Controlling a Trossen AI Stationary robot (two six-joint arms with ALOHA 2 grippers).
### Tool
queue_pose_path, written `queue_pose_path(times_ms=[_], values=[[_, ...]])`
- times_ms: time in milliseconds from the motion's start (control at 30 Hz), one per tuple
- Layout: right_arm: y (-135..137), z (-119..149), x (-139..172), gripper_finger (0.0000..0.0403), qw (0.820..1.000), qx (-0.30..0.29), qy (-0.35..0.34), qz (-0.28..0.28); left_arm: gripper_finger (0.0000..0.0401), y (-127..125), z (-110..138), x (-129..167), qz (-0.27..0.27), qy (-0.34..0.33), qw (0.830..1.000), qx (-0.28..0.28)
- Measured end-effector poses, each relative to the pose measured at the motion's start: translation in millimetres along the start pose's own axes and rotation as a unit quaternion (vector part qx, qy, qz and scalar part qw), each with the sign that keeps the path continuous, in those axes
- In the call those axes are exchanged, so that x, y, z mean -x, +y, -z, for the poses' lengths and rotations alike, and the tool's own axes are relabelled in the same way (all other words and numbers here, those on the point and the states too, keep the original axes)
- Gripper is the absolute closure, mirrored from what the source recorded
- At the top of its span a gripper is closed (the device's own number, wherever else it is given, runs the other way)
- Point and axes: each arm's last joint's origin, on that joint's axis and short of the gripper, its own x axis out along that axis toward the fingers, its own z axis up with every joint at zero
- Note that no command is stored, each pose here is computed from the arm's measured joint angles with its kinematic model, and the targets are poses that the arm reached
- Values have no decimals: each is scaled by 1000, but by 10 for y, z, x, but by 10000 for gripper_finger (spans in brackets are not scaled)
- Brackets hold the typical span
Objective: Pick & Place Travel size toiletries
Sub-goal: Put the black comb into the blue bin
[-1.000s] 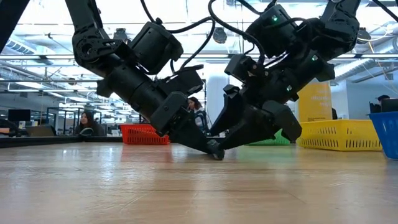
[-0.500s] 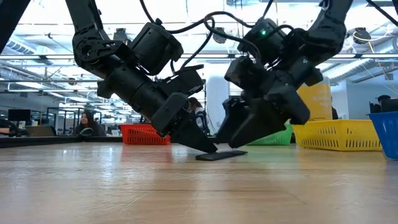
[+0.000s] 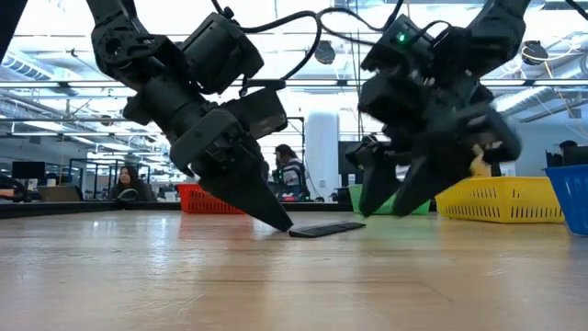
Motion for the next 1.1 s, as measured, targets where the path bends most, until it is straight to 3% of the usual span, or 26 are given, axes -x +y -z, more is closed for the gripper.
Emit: queue_pose_path(times_ms=[200,400,533,633,733,833,1033,1100], values=[[-174,106,-59,219,999,8,12,45,401,-83,-32,-14,-13,-27,999,18],[-383,-78,98,231,975,14,-49,217,401,-212,-30,-163,-15,-95,995,33],[-249,-162,166,232,978,-1,-66,196,401,-295,-41,-184,-36,-120,992,35],[-87,-157,145,232,982,-11,-73,174,401,-336,-145,-42,-57,-128,990,26],[80,-78,62,232,982,-47,-83,166,401,-207,-197,128,-127,-101,986,40],[188,-19,-74,230,973,-58,-92,201,401,73,-200,234,-190,-68,978,56],[284,3,-290,192,969,-39,-118,212,401,461,-129,207,-196,-19,980,19],[275,10,-314,176,963,-50,-112,239,401,513,-126,183,-186,-20,982,8]])
